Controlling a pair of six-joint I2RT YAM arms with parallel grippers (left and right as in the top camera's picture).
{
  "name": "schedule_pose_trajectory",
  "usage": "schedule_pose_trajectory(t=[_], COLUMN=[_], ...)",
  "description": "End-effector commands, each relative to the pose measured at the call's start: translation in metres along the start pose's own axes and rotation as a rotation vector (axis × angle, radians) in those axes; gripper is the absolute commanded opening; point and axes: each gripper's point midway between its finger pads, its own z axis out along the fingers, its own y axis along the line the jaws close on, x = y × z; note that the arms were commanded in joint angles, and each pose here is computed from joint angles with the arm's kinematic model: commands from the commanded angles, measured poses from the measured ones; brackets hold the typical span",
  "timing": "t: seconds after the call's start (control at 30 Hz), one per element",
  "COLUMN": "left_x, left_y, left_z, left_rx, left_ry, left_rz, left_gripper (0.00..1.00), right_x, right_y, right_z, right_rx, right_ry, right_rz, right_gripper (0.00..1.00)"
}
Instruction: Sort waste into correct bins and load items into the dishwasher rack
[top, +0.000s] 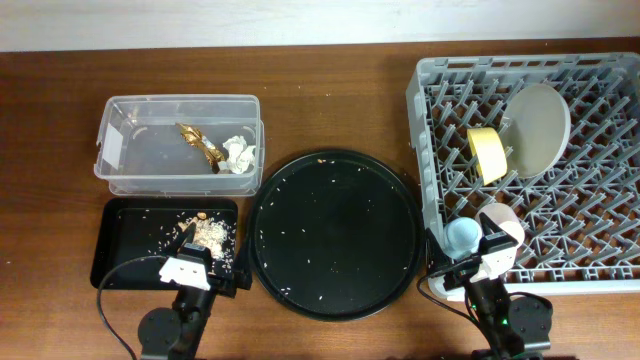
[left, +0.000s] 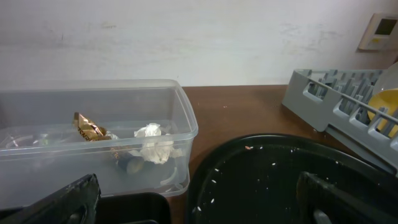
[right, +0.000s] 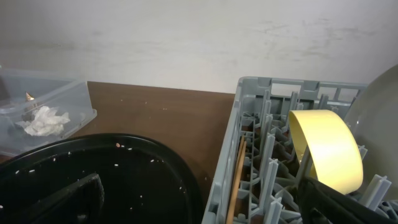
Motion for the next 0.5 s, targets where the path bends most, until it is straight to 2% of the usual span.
schedule_pose_trajectory(t=[0.0, 0.47], left_x=[0.0021, 0.0021], left_y=[0.0, -0.0001], left_z=[0.0001, 0.0001], left_rx=[0.003, 0.003], left_ry=[0.004, 0.004], left_rz=[0.012, 0.012], left_gripper=[1.0, 1.0], right_x=[0.0024, 0.0024], right_y=[-0.0005, -0.0005], right_z=[0.0, 0.0], right_rx=[-0.001, -0.001], right_ry=[0.001, 0.001], right_rz=[-0.006, -0.006], right_gripper=[0.98, 0.98])
